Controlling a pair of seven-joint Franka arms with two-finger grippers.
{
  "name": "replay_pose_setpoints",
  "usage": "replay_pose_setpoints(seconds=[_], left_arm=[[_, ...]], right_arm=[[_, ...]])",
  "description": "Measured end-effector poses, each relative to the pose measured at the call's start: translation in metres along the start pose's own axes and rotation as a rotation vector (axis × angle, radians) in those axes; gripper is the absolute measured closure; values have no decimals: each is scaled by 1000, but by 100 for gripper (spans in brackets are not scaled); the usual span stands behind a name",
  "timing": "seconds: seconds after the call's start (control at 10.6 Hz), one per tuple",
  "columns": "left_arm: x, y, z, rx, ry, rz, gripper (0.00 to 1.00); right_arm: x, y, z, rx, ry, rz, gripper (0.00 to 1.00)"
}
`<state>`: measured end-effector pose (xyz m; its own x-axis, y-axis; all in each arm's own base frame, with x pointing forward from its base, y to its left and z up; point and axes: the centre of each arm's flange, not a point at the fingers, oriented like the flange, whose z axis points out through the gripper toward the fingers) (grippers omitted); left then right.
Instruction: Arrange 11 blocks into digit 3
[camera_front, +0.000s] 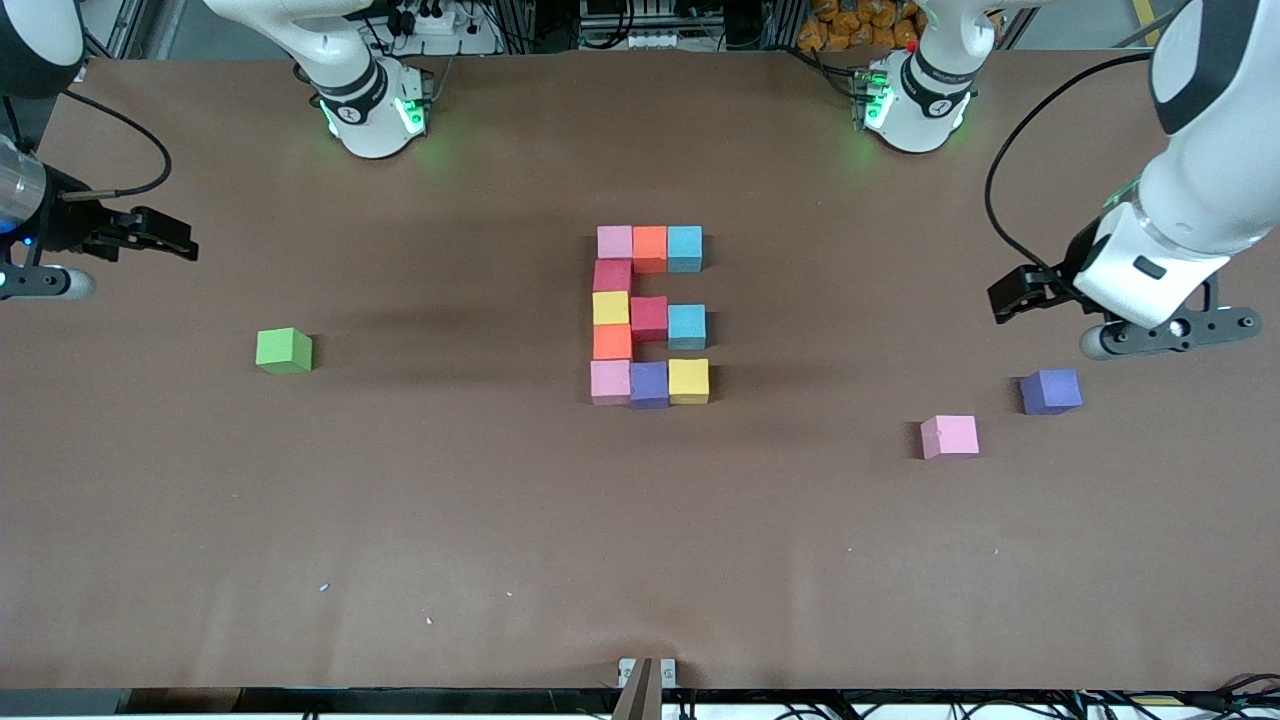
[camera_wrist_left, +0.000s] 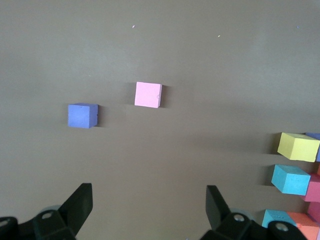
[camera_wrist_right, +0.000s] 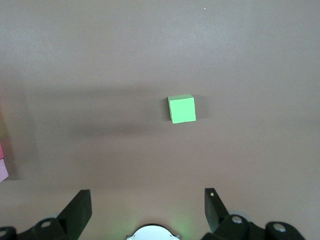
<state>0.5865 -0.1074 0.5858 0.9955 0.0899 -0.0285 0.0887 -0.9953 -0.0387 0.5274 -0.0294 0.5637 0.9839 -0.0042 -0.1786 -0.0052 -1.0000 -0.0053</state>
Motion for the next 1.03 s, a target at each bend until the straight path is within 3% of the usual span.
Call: replay_pose_setpoints(seconds=[0.28, 0.56, 0.66, 0.85, 1.03], left_arm=[[-2, -7, -5, -34, 0, 38, 0], [-11, -14, -25, -29, 38, 238, 0], [-15, -27, -36, -25, 58, 250, 0], [-22, -49, -52, -25, 83, 222, 0], [-27, -50, -54, -29, 62, 123, 0]], right_arm=[[0, -4, 0, -1, 1, -6, 0], [2, -5, -12, -18, 38, -12, 0], [2, -5, -17, -19, 53, -12, 0], [2, -6, -27, -21, 79, -12, 0], [2, -6, -39, -22, 106, -12, 0]])
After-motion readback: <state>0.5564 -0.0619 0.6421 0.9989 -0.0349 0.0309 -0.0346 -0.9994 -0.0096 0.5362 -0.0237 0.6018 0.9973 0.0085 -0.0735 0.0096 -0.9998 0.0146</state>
